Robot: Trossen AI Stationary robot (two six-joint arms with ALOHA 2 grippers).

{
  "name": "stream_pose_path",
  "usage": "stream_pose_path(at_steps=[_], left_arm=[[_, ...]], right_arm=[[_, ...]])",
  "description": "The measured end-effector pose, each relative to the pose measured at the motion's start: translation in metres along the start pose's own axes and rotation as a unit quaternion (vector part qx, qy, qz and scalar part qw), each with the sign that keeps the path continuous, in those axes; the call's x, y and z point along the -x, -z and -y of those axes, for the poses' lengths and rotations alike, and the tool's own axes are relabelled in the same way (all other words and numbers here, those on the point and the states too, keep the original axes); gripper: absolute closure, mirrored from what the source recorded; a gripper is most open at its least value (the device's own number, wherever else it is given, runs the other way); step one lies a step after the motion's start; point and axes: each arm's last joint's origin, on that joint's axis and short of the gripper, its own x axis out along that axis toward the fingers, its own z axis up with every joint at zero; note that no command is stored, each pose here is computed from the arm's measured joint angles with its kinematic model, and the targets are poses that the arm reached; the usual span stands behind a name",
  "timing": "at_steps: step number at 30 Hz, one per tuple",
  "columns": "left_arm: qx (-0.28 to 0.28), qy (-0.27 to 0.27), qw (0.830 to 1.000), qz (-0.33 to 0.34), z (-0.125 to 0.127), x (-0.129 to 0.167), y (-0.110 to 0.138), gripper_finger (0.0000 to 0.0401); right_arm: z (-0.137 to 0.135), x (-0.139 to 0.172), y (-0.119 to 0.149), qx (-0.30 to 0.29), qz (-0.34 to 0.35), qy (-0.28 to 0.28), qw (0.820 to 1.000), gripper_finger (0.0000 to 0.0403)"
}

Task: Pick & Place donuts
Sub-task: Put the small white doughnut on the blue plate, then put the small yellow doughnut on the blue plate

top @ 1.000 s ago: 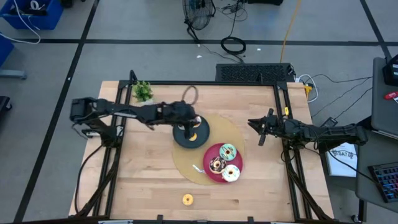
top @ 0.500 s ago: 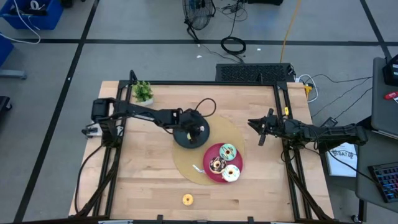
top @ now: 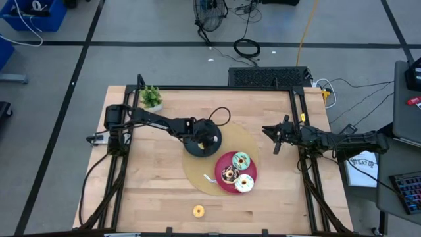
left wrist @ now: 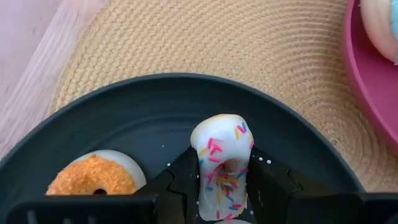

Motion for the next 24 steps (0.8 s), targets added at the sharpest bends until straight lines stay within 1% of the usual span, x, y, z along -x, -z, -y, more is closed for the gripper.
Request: stream_pose_path(at_steps=[4, 7, 10, 13, 17, 20, 24], left_arm=[[0.0, 0.005, 1.0, -0.004, 0.0002, 0.0001, 0.0006, 0.0285], [0.003, 0.014, 1.0, -0.005, -0.0004, 0.0001, 0.0005, 0.0272], [0.015, 0.008, 1.0, -0.002, -0.001, 0.0, 0.0, 0.0238], [0.015, -0.008, 1.0, 0.001, -0.0019, 0.0, -0.0003, 0.0188], [0.015, -0.01, 1.0, 0.002, -0.0023, 0.0, -0.0003, 0.0128], [0.015, -0.011, 1.0, 0.003, -0.0023, 0.0008, -0.0008, 0.0096], [0.01, -0.01, 1.0, 0.007, -0.0021, 0.004, -0.0026, 0.0068]], right_arm=[[0.0, 0.0, 0.0, 0.0, 0.0, 0.0, 1.0, 0.0348], [0.0, 0.0, 0.0, 0.0, 0.0, 0.0, 1.0, 0.0348], [0.0, 0.0, 0.0, 0.0, 0.0, 0.0, 1.0, 0.0348], [0.0, 0.0, 0.0, 0.0, 0.0, 0.0, 1.0, 0.0348], [0.0, 0.0, 0.0, 0.0, 0.0, 0.0, 1.0, 0.0348], [0.0, 0.0, 0.0, 0.0, 0.0, 0.0, 1.0, 0.0348], [0.0, 0.0, 0.0, 0.0, 0.0, 0.0, 1.0, 0.0348]])
